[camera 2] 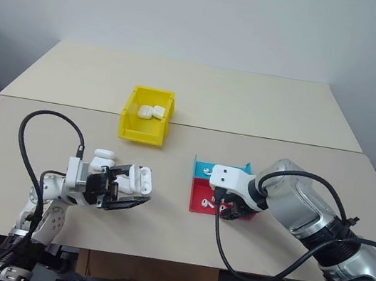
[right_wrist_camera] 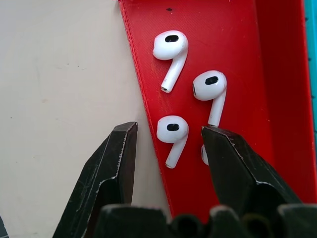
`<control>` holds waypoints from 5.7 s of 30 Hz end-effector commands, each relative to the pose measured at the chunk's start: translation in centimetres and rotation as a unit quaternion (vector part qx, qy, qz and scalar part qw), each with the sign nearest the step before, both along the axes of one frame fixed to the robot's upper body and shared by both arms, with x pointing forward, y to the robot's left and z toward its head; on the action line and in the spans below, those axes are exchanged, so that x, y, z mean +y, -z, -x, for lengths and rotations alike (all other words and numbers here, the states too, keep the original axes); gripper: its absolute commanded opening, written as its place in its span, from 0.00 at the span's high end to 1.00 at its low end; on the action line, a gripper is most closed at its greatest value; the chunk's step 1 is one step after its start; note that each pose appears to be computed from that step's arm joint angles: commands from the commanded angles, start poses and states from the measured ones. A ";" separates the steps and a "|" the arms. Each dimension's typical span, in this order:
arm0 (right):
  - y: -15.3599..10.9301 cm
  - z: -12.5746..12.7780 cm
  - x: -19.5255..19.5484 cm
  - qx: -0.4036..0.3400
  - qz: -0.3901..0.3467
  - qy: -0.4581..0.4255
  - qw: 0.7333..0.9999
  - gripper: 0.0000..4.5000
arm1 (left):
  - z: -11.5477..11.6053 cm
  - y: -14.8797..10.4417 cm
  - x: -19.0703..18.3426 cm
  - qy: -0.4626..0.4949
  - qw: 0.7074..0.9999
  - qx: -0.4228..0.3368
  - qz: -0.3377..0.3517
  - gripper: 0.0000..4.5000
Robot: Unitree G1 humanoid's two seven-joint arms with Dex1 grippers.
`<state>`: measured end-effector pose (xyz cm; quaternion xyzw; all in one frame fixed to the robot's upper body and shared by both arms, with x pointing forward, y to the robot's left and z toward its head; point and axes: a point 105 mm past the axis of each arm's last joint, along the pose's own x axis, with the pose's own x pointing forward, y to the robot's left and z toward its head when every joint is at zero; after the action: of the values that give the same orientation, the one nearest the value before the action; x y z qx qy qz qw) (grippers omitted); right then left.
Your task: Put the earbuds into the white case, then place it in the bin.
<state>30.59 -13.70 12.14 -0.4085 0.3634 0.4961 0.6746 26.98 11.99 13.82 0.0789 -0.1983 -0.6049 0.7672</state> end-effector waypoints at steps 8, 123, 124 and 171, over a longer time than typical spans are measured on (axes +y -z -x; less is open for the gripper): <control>-0.4 -0.3 0.2 -0.018 0.002 -0.007 1.000 0.44 | 0.4 -0.7 -0.2 -0.002 1.000 -0.015 -0.002 0.39; -13.1 7.0 6.3 -0.292 -0.558 -0.257 0.733 0.75 | 1.6 -5.8 -6.2 0.166 0.986 0.001 0.032 0.39; -13.0 6.9 6.3 -0.292 -0.556 -0.257 0.734 0.75 | 1.6 -5.8 -6.2 0.167 0.985 0.001 0.033 0.39; -13.7 1.5 0.5 -0.244 -0.436 -0.103 0.860 0.55 | 1.0 -2.5 -1.1 0.107 0.994 -0.011 -0.034 0.39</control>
<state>27.54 -12.36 25.83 -0.1969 -0.1615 0.5802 0.7736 26.42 10.03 15.79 0.0721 -0.1746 -0.6929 0.6958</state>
